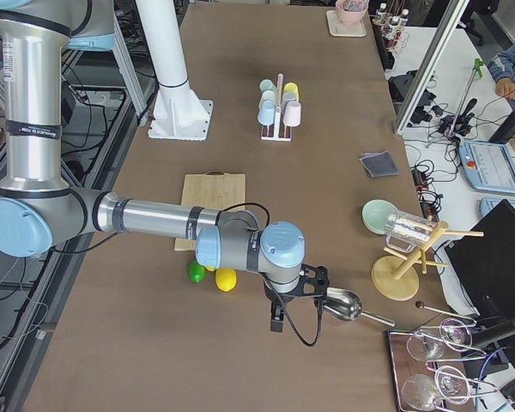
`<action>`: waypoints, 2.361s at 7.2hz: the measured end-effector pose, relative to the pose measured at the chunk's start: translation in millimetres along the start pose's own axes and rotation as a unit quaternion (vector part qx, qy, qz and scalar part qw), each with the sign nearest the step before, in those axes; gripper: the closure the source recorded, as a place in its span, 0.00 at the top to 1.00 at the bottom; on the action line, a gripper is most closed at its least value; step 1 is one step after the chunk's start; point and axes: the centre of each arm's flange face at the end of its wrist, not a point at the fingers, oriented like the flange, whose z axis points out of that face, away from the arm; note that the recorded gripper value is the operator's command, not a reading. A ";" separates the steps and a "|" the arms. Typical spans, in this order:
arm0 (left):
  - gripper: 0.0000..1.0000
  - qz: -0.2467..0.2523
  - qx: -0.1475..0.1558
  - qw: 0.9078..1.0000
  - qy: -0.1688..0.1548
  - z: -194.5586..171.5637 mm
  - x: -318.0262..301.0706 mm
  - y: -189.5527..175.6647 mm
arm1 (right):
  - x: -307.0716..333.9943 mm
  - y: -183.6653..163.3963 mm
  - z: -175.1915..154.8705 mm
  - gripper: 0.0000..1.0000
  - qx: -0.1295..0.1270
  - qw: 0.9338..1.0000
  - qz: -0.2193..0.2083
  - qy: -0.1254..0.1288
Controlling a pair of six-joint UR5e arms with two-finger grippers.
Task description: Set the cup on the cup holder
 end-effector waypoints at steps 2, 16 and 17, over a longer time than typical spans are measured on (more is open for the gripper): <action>0.98 -0.001 -0.001 1.000 0.000 0.7 -0.7 0.4 | -40.7 -16.8 1.7 1.00 -0.004 1.000 0.007 -0.011; 0.98 -0.002 -0.003 1.000 0.000 2.5 -2.4 1.4 | -52.4 -17.0 16.0 1.00 -0.018 1.000 0.003 -0.008; 0.98 -0.003 -0.003 1.000 0.000 2.8 -2.7 1.6 | -52.2 -17.0 16.2 1.00 -0.018 1.000 0.003 -0.008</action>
